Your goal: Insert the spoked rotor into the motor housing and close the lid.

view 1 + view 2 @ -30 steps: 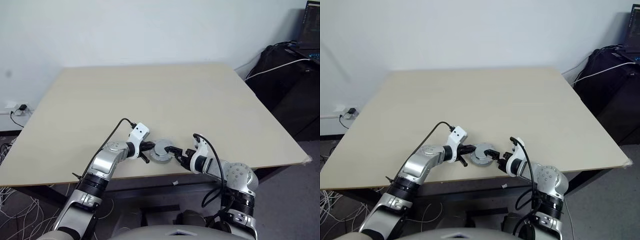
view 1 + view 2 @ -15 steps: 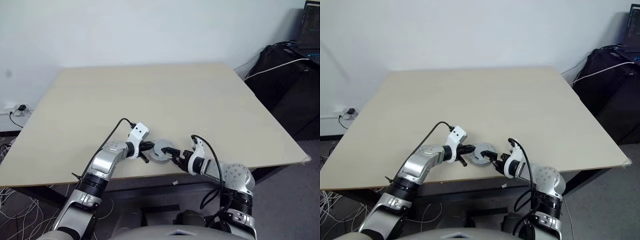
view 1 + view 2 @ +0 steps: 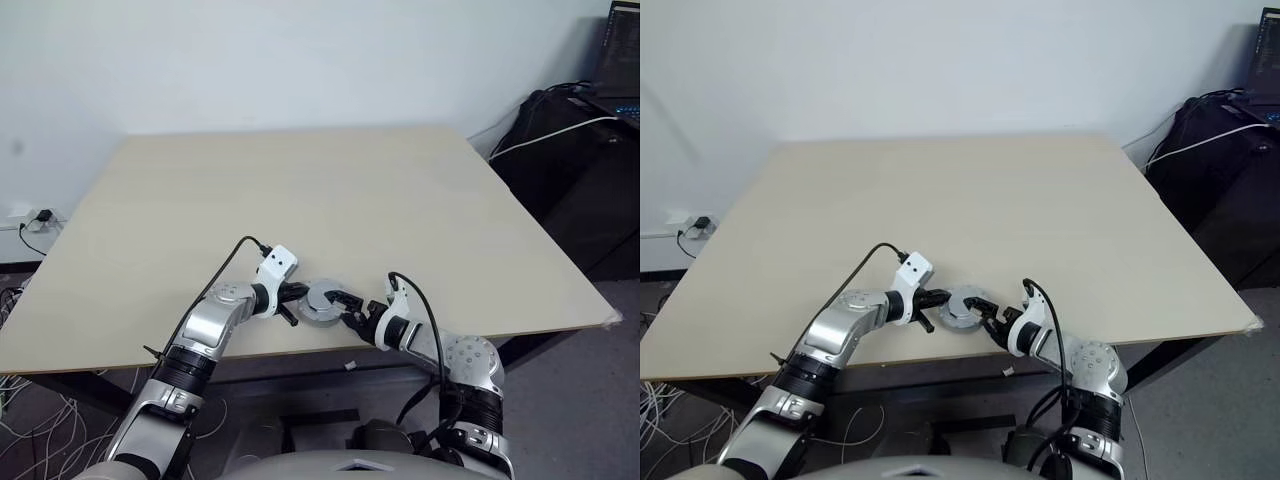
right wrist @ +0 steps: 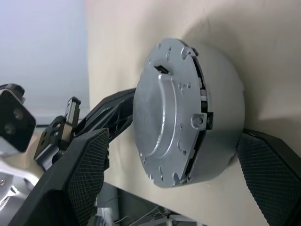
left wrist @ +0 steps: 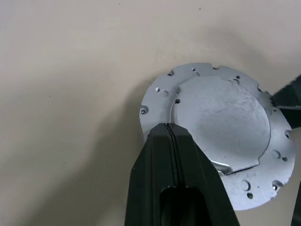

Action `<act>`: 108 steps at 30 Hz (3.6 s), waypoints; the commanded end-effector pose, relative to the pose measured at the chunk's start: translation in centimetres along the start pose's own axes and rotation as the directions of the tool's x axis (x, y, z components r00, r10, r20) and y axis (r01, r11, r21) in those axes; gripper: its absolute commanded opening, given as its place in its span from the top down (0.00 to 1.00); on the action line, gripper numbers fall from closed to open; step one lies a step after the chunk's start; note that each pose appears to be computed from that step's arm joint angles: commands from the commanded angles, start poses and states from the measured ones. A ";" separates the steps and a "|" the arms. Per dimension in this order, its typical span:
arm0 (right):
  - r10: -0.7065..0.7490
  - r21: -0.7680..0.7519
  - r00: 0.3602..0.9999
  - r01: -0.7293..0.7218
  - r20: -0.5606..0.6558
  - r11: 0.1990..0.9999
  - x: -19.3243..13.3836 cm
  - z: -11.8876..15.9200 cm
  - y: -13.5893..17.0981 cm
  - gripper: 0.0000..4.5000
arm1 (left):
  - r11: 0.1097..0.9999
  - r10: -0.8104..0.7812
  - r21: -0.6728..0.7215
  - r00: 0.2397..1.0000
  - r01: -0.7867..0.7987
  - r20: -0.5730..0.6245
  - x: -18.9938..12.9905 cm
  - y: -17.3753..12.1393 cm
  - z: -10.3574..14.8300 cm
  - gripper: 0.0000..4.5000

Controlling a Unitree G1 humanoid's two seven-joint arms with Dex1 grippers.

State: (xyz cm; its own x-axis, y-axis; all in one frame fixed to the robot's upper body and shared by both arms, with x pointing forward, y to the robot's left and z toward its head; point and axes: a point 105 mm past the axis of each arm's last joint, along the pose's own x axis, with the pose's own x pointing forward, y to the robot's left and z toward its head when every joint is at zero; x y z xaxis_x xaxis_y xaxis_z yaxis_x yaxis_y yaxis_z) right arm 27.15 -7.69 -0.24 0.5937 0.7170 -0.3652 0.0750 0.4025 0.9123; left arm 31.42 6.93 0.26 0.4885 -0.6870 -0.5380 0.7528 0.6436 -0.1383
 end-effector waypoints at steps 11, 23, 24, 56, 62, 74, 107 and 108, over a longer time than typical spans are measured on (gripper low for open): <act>0.252 0.061 0.964 -0.247 -0.086 0.967 3.3 -3.4 5.6 0.01 | 0.999 -0.024 -0.022 0.998 0.023 -0.056 0.6 -0.8 -1.6 1.00; 0.291 0.061 0.954 -0.287 -0.076 0.956 3.7 -3.2 6.8 0.01 | 0.999 -0.022 -0.024 0.998 0.021 -0.055 0.6 -0.8 -1.6 1.00; 0.299 0.059 0.951 -0.295 -0.076 0.954 3.7 -3.2 7.0 0.01 | 0.999 -0.023 -0.024 0.998 0.021 -0.054 0.7 -0.8 -1.6 1.00; 0.317 0.047 0.941 -0.314 -0.119 0.948 4.0 -3.6 9.1 0.68 | 1.000 -0.014 -0.025 0.999 0.013 -0.048 0.7 -0.5 -1.4 1.00; 0.292 0.013 0.948 -0.293 -0.129 0.956 4.0 -3.7 9.0 0.68 | 1.000 -0.014 -0.026 0.999 0.013 -0.043 0.8 -0.6 -1.3 1.00; 0.268 -0.040 0.958 -0.273 -0.105 0.961 4.2 -3.4 8.9 0.68 | 1.000 -0.013 -0.027 0.999 0.012 -0.041 0.8 -0.5 -1.4 1.00; 0.336 0.032 0.932 -0.335 -0.133 0.942 4.4 -4.2 9.8 0.01 | 0.999 -0.018 -0.030 0.999 0.017 -0.048 0.8 -0.8 -1.7 1.00; 0.326 0.040 0.939 -0.323 -0.106 0.945 4.6 -3.9 9.7 0.01 | 0.999 -0.018 -0.031 0.999 0.016 -0.048 0.7 -0.8 -1.7 1.00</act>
State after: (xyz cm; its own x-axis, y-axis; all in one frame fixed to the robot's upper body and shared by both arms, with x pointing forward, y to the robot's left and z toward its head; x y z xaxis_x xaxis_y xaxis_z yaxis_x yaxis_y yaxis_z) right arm 27.64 -4.24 2.11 0.5187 0.7942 -0.3166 -0.0166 0.3795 0.9250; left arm 32.50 9.14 -0.04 0.5639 -0.6098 -0.5570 0.6903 0.7182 -0.0874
